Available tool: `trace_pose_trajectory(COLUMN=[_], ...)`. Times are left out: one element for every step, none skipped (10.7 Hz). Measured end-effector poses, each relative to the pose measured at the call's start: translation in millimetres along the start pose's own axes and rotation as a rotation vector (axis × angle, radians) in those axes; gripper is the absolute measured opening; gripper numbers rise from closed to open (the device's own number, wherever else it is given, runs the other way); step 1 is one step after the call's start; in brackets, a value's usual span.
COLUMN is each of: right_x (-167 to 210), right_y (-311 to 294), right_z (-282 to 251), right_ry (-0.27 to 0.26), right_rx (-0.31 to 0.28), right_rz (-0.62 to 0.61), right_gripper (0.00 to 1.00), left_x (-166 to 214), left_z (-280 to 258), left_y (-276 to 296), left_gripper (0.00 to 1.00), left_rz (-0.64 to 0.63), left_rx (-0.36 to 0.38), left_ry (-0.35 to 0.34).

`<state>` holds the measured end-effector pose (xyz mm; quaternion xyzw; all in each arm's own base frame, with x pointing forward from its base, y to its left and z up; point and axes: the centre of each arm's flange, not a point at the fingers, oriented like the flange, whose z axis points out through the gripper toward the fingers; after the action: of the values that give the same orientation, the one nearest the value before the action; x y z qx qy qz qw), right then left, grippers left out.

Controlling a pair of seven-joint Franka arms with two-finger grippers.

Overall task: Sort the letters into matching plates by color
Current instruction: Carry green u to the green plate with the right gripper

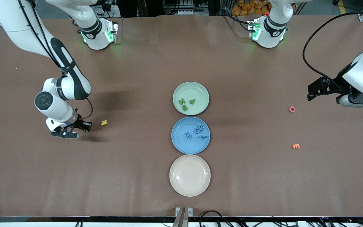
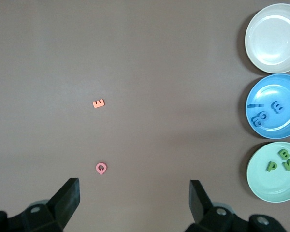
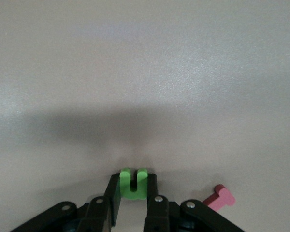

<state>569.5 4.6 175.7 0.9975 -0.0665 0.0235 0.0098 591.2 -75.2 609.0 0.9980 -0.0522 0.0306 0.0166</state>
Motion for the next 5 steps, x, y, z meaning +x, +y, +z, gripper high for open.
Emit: trace_pose_trajectory(right_x=[1,3,6,13,20], right_y=[1,1,2,1,-1], right_z=[-1,-2,-5,-11,-18], right_ry=[0.002,-0.001,-0.028,-0.061,-0.077], right_rx=[0.0,-0.002,-0.009,-0.018,-0.023], right_rz=[0.001,0.003,0.013,0.021,0.024], right_gripper=[0.26,0.26,0.26,0.26,0.26], left_x=[0,0,0,0,0], left_z=[0,0,0,0,0], left_y=[-3,-6,-9,-11,-14], left_gripper=[1.0,1.0,1.0,1.0,1.0], left_rz=[0.028,0.068,0.096,0.101,0.098], left_rx=[0.001,0.001,0.002,0.002,0.003], left_ry=[0.0,0.0,0.0,0.0,0.0])
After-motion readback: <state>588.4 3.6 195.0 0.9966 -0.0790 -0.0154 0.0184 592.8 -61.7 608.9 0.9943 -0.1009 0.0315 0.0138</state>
